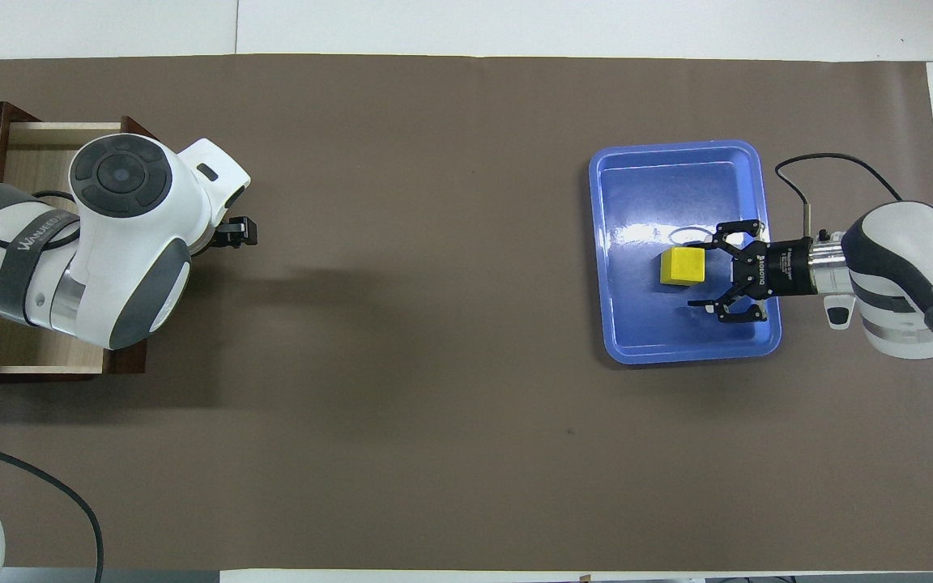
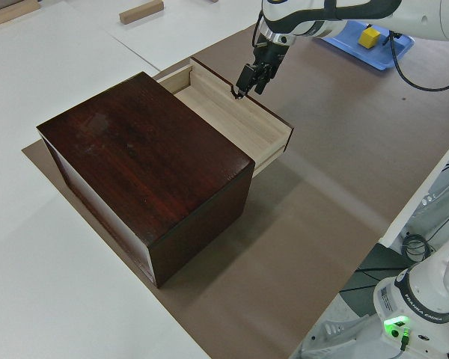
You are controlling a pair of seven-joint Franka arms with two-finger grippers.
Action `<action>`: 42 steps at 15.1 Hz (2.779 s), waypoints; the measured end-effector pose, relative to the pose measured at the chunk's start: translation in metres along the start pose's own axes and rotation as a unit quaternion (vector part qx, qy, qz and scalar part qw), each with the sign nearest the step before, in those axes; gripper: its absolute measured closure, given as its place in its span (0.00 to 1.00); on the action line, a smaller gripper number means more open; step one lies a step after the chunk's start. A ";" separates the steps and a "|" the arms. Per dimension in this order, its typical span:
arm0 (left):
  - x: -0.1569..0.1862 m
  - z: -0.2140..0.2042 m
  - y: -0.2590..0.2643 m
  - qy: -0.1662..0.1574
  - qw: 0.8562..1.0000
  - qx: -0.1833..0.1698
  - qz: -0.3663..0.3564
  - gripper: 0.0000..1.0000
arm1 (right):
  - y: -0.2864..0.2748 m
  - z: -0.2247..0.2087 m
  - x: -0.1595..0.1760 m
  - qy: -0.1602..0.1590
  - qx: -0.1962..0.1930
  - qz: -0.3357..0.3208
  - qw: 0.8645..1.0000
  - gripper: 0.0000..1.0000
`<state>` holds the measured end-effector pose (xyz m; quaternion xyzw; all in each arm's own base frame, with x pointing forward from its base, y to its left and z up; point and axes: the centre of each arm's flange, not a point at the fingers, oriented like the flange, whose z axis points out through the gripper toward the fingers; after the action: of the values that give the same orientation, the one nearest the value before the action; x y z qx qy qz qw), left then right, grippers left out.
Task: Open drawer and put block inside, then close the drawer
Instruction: 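Close the right gripper on the block while the left gripper opens the drawer, then lift the block with the right gripper while the left gripper reaches toward it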
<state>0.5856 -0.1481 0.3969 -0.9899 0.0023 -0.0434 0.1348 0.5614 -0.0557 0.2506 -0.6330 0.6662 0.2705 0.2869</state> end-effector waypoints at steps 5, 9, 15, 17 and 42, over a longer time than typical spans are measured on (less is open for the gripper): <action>0.015 -0.039 -0.016 -0.026 0.998 -0.025 -0.049 0.00 | 0.001 -0.003 0.003 0.000 0.002 -0.006 1.000 0.25; 0.026 -0.086 -0.035 -0.057 0.991 -0.050 -0.113 0.00 | 0.002 -0.003 0.003 0.000 0.002 -0.007 1.000 0.30; 0.031 -0.094 -0.043 -0.087 0.940 -0.069 -0.322 0.00 | 0.000 -0.003 0.002 0.007 0.008 -0.009 1.000 0.38; 0.031 -0.094 -0.039 -0.096 0.919 -0.076 -0.374 0.00 | -0.001 -0.001 -0.001 0.005 0.013 -0.008 1.000 0.44; 0.016 -0.112 0.036 -0.156 0.672 -0.069 -0.721 0.00 | -0.055 0.107 -0.261 -0.003 -0.100 -0.088 0.991 0.44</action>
<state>0.5922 -0.2133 0.4964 -0.6827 -0.7301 0.0278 -0.0091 0.6291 0.1984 0.3660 -0.7138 0.5767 0.3111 0.2472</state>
